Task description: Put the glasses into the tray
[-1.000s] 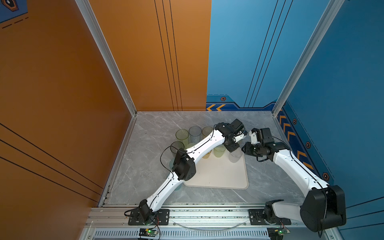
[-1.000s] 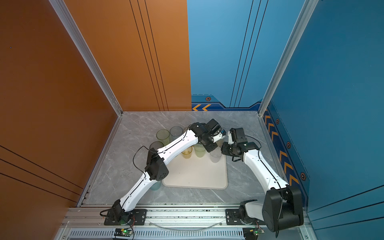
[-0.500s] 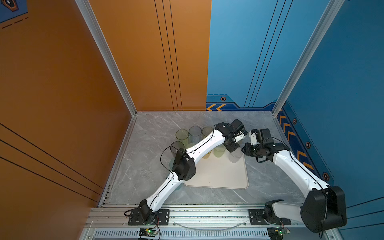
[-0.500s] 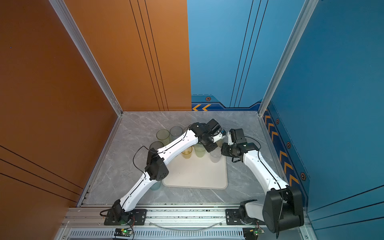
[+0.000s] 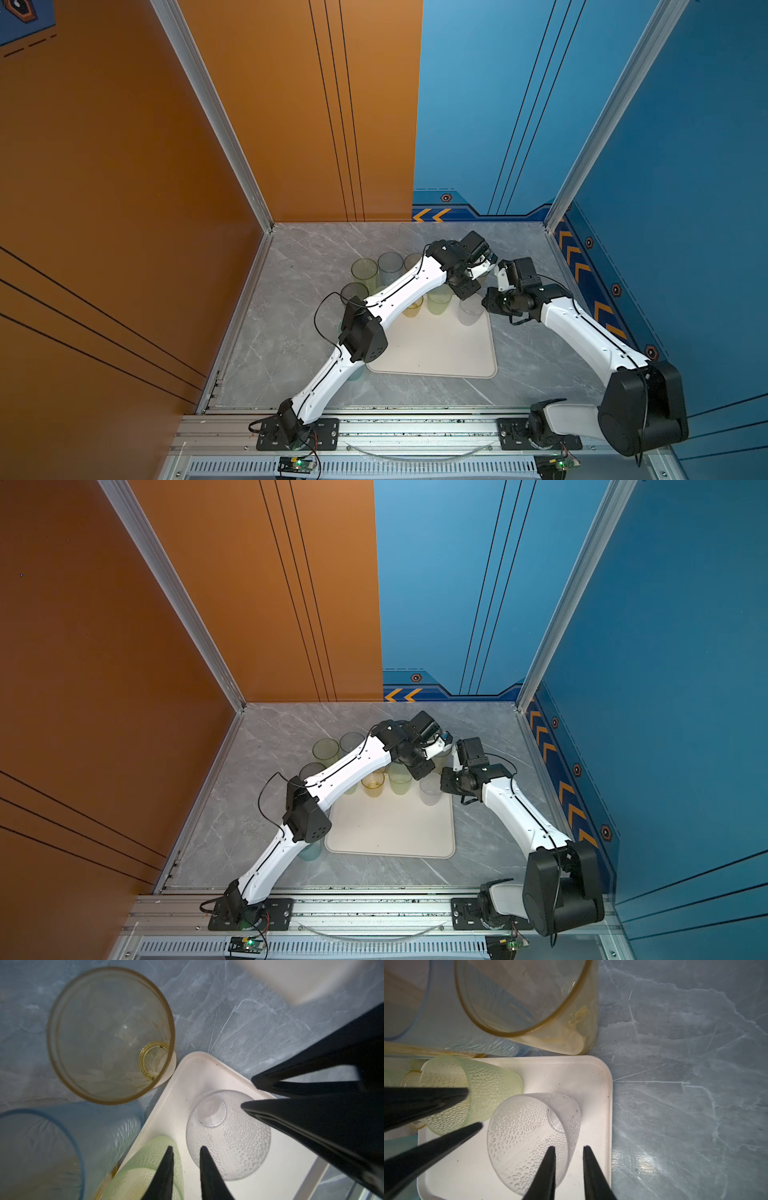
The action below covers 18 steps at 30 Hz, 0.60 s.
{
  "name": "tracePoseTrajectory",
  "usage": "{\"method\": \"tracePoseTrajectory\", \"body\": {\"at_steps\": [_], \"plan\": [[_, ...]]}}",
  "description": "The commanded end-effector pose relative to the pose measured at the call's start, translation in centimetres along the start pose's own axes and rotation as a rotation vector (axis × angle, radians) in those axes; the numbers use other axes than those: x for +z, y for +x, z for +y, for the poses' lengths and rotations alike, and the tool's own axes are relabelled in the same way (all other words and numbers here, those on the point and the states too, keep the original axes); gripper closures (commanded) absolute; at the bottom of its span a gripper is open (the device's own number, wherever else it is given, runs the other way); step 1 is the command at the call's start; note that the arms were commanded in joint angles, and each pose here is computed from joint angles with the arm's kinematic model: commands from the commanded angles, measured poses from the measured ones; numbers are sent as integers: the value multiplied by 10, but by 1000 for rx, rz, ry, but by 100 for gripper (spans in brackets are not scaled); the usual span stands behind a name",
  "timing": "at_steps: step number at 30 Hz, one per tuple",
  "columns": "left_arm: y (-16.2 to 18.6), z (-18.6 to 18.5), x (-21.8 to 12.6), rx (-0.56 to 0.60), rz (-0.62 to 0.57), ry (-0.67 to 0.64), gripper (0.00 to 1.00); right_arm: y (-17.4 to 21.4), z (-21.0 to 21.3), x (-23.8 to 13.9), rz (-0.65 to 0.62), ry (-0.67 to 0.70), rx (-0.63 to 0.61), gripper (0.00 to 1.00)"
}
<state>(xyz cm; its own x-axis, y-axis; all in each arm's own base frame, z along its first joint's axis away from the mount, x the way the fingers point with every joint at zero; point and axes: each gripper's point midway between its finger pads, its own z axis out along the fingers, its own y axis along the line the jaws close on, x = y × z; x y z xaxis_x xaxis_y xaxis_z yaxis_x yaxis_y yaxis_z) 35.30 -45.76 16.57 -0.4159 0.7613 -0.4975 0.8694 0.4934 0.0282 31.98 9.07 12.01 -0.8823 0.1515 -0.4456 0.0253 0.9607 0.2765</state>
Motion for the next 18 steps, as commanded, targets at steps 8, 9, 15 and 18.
{"method": "tracePoseTrajectory", "body": {"at_steps": [8,9,15,18], "plan": [[-13,10,-90,12,-158,-101,77,-6,-3,6,-16,57,-16,79],[-11,12,-98,4,-176,-108,77,-6,-4,7,-15,64,-21,79],[15,25,-133,-61,-232,-134,76,-8,-1,10,-5,77,-47,80],[32,32,-142,-88,-224,-160,76,-8,3,11,2,82,-61,82]]}}
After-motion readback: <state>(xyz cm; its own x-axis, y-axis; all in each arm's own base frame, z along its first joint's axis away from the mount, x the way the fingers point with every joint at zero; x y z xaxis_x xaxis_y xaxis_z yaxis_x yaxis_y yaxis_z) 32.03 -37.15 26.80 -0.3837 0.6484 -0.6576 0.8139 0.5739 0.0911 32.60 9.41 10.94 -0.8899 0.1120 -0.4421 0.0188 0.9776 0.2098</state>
